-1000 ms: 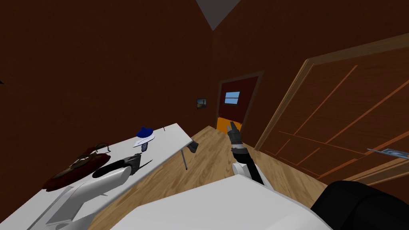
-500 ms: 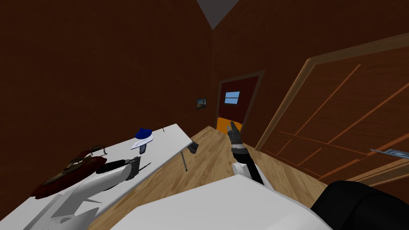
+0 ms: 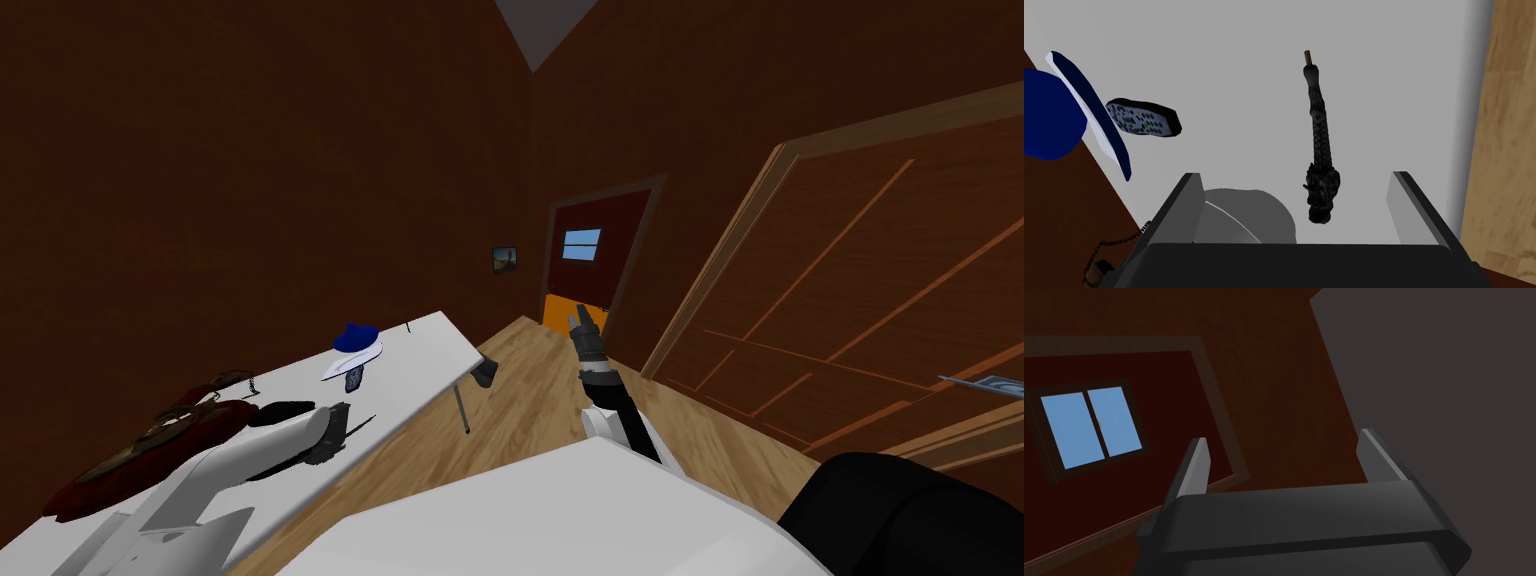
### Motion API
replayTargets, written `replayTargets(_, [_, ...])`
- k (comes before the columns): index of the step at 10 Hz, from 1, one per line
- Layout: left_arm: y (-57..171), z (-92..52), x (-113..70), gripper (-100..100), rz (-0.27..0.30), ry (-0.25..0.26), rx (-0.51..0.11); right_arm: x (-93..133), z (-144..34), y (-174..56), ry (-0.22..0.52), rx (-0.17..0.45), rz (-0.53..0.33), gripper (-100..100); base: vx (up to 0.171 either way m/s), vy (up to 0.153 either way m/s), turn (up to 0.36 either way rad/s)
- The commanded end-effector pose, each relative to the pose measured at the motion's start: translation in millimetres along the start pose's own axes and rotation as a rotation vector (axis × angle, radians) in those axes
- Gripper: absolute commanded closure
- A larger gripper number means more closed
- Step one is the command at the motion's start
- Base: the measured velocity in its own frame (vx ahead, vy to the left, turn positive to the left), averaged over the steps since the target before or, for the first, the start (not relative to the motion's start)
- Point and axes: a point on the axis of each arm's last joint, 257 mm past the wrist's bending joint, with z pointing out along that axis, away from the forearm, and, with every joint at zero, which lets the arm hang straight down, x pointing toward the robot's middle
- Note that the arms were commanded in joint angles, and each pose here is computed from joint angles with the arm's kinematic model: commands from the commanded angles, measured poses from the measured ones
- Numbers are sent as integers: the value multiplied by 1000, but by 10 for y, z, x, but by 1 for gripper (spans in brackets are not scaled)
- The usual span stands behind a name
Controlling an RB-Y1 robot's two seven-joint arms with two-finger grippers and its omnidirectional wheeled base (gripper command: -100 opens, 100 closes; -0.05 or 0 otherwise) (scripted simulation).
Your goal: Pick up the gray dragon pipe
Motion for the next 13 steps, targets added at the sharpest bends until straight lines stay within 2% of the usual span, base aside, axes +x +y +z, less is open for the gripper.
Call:
replayTargets(1, [96, 14, -20, -100, -15, -3, -45, 0, 0, 0, 0, 0, 0, 0, 48, 30, -7])
replayTargets(2, [174, 37, -31, -100, -40, -5, -87, 0, 0, 0, 0, 0, 0, 0, 47, 43, -3])
replayTargets(3, [207, 34, -34, -100, -40, -6, -100, 0, 0, 0, 0, 0, 0, 0, 35, 41, -8])
replayTargets(4, [303, 48, -43, -100, -63, -9, -147, 0, 0, 0, 0, 0, 0, 0, 51, 37, -5])
replayTargets(5, [312, 46, -44, -100, -63, -10, -151, 0, 0, 0, 0, 0, 0, 0, 41, 35, -3])
replayTargets(7, [470, 61, -53, -100, -105, -16, -230, 0, 0, 0, 0, 0, 0, 0, 49, 57, -2])
replayTargets(8, [502, 53, -56, -100, -105, -18, -242, 0, 0, 0, 0, 0, 0, 0, 46, 60, -6])
replayTargets(11, [725, 39, -58, -100, -154, -30, -348, 0, 0, 0, 0, 0, 0, 0, 47, 64, -1])
replayTargets(13, [826, 25, -54, -100, -175, -37, -395, 0, 0, 0, 0, 0, 0, 0, 53, 58, 1])
